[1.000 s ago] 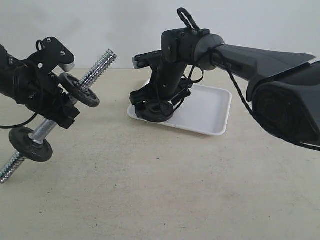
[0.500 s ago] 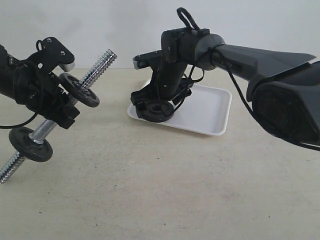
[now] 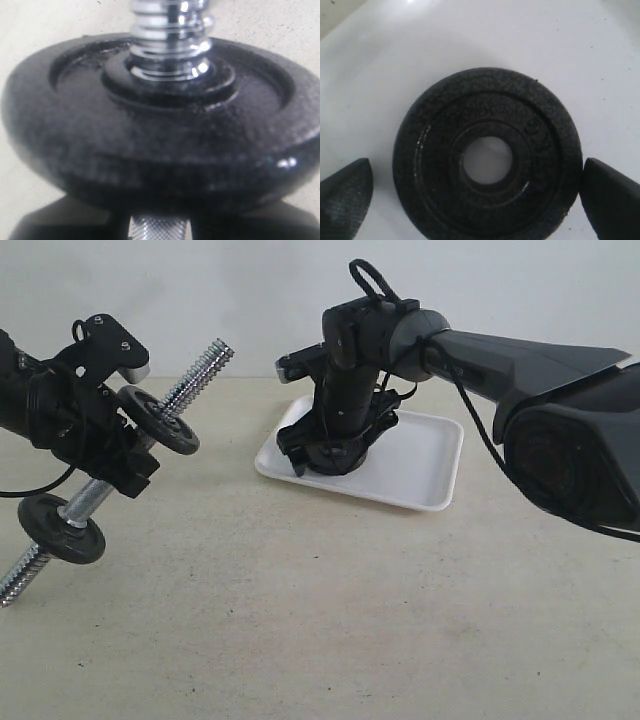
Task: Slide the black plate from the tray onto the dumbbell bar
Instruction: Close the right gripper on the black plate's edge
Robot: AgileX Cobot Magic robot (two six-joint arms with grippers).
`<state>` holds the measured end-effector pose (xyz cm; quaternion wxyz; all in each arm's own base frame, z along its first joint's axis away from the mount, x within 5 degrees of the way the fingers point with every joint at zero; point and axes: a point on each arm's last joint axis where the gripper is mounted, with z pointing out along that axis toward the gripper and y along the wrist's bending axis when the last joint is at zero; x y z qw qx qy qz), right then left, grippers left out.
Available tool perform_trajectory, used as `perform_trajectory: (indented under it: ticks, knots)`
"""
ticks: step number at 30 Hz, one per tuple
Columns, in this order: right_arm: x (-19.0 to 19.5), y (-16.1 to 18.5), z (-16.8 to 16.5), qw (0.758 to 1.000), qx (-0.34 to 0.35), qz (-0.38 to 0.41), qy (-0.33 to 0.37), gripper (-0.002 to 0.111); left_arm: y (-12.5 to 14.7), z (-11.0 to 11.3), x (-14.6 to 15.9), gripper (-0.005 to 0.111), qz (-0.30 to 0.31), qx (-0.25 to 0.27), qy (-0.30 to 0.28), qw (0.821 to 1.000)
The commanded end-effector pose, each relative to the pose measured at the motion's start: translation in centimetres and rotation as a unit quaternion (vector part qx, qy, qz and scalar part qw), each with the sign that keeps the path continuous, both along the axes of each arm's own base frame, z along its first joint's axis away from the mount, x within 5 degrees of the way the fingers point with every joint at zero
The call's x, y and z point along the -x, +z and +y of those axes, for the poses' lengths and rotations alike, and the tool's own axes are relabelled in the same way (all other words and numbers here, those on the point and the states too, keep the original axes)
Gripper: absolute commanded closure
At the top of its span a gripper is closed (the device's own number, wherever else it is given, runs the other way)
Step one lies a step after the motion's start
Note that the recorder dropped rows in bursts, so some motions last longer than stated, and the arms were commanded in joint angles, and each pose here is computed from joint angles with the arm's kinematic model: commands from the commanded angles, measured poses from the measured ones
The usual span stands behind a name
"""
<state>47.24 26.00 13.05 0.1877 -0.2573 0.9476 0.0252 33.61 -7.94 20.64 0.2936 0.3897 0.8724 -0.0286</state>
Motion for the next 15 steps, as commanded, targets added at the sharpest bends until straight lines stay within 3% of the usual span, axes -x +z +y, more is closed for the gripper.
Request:
perform_trajectory:
  ticks: [1,15]
  knots:
    - [-0.22,0.47,0.01,1.000,-0.003,-0.016,0.005,0.005,3.26,0.22,-0.70,0.102,-0.079,0.021,0.028,0.996]
    - [-0.31,0.52,0.05,1.000,-0.006,-0.022,0.006,0.005,3.52,0.21,-0.52,0.102,-0.079,0.022,0.026,0.996]
